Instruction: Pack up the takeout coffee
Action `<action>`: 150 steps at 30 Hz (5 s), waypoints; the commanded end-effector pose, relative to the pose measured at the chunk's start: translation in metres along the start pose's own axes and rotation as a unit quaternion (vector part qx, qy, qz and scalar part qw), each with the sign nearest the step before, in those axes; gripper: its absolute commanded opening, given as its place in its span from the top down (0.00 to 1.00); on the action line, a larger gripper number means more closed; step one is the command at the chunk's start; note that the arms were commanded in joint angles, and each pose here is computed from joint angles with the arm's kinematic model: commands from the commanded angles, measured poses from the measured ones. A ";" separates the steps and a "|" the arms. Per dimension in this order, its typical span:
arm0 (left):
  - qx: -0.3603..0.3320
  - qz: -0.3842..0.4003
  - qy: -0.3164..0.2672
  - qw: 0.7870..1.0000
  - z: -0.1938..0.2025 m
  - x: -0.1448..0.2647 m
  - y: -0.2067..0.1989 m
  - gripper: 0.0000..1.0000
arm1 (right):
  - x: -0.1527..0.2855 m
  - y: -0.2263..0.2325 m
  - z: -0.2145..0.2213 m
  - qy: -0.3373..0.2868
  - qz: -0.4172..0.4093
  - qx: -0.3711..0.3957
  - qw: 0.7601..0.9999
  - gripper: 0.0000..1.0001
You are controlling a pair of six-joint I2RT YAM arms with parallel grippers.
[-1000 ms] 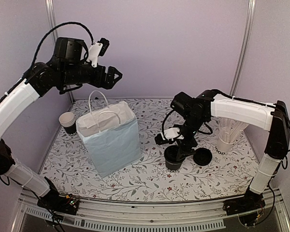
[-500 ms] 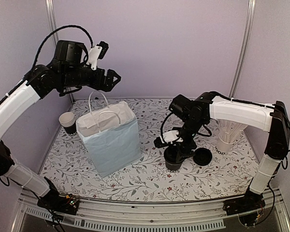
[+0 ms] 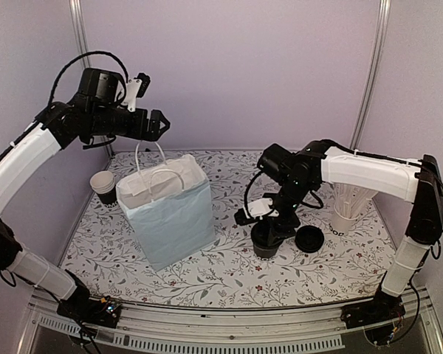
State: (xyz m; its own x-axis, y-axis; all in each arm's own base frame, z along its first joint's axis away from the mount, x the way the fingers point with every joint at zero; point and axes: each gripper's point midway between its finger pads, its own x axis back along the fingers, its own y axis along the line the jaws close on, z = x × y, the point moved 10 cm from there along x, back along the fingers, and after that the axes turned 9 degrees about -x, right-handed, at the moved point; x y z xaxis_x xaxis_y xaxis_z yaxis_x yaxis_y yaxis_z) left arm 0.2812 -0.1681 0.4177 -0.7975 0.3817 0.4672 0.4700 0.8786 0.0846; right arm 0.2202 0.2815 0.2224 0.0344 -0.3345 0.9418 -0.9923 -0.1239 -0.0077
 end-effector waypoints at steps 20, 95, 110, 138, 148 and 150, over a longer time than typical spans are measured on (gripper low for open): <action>0.034 0.127 0.092 0.987 0.073 0.028 0.006 0.10 | 0.109 -0.044 -0.032 -0.111 0.147 -0.018 0.983 0.41; 0.050 0.211 -0.018 0.976 0.055 -0.038 -0.016 0.00 | 0.110 0.050 -0.095 -0.120 0.153 0.097 0.976 0.48; 0.121 0.260 0.104 0.952 0.164 -0.140 -0.029 0.11 | 0.100 0.068 -0.112 -0.136 0.171 0.147 0.965 0.49; 0.115 0.333 0.138 0.926 0.181 -0.169 -0.056 0.21 | 0.065 0.095 -0.103 -0.080 0.129 0.148 0.977 0.51; 0.117 0.362 0.147 0.913 0.198 -0.174 -0.073 0.21 | 0.043 0.081 -0.102 -0.049 0.199 0.156 0.966 0.52; 0.117 0.364 0.152 0.911 0.201 -0.175 -0.074 0.21 | 0.039 0.079 -0.102 -0.045 0.204 0.160 0.965 0.52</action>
State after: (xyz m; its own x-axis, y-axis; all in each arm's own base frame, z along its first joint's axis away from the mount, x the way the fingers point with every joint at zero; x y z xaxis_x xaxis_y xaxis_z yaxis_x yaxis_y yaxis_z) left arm 0.3123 -0.2359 0.1621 -0.1778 0.8063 0.5642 0.7011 0.5061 -0.5024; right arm 0.1260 0.3510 0.2961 -0.2611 -0.4887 0.8325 -0.8675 -0.2594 -0.4244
